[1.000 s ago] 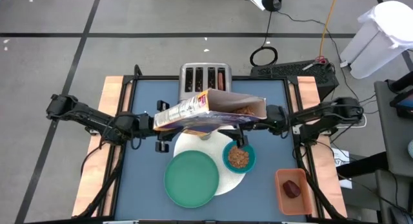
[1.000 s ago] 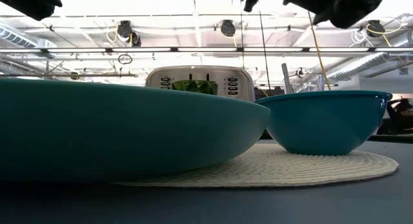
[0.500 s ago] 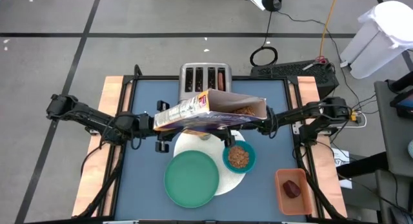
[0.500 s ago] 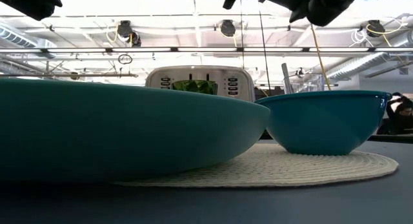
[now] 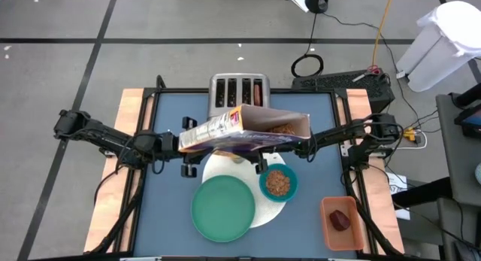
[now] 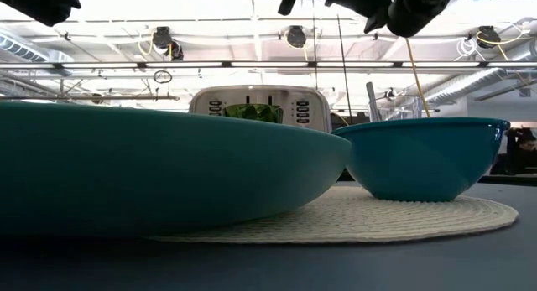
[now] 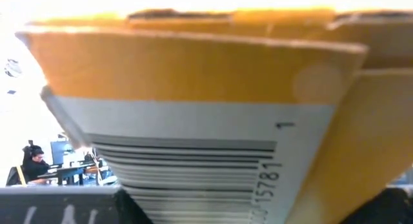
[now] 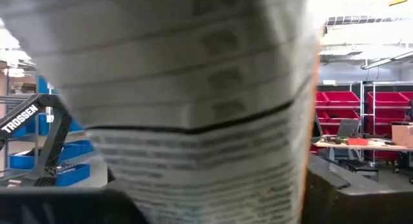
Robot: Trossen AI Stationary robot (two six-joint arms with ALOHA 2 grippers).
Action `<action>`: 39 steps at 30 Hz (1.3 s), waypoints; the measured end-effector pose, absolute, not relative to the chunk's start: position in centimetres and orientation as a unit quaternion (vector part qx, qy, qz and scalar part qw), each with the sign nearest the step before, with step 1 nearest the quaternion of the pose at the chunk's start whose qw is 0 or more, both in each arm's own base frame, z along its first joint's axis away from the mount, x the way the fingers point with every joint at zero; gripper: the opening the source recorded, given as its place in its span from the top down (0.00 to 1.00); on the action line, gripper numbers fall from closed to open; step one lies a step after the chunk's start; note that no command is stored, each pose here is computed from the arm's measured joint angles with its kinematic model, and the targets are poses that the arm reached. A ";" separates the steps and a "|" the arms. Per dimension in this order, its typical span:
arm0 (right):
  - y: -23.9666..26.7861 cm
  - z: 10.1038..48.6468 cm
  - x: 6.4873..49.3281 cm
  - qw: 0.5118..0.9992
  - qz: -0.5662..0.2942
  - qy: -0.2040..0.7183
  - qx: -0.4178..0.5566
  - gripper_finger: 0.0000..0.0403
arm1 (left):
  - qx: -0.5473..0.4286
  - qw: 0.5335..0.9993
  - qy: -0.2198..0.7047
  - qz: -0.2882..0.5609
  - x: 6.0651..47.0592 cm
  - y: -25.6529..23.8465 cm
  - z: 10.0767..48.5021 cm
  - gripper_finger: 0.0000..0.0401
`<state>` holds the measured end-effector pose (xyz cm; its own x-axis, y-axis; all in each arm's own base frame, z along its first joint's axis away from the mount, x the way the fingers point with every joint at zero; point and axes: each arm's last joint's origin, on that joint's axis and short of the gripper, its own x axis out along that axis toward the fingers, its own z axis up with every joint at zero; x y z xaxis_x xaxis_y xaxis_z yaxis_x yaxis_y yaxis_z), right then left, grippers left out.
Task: Arrange a breakfast setting
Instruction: Pour the cereal into the blue bowl
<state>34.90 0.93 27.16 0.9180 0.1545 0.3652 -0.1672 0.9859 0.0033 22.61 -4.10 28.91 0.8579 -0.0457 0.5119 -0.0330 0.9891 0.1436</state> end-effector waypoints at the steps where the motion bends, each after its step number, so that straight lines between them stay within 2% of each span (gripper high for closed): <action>1: 0.9 27.2 34.9 0.979 0.082 -0.185 0.017 0.53 | 0.074 0.961 -0.266 -0.003 22.6 -4.1 28.9 0.56; 5: 0.9 27.2 34.9 0.979 0.080 -0.185 0.016 0.62 | 0.072 0.962 -0.265 -0.003 22.6 -4.1 28.9 0.56; 9: 0.9 27.1 34.9 0.979 0.079 -0.185 0.016 0.66 | 0.069 0.962 -0.265 -0.003 22.6 -4.1 28.9 0.56; 35: 0.7 27.7 34.5 0.984 0.078 -0.160 0.019 0.66 | 0.061 0.968 -0.243 0.012 22.8 -4.0 28.6 0.56; 39: 0.5 28.0 34.2 0.986 0.075 -0.146 0.020 0.66 | 0.050 0.971 -0.232 0.019 22.9 -4.0 28.4 0.52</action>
<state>34.21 0.52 28.02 0.9461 0.1413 0.2916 -0.1529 0.9881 0.0173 22.93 -3.97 28.37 0.8912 0.0138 0.4533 -0.0604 0.9942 0.0887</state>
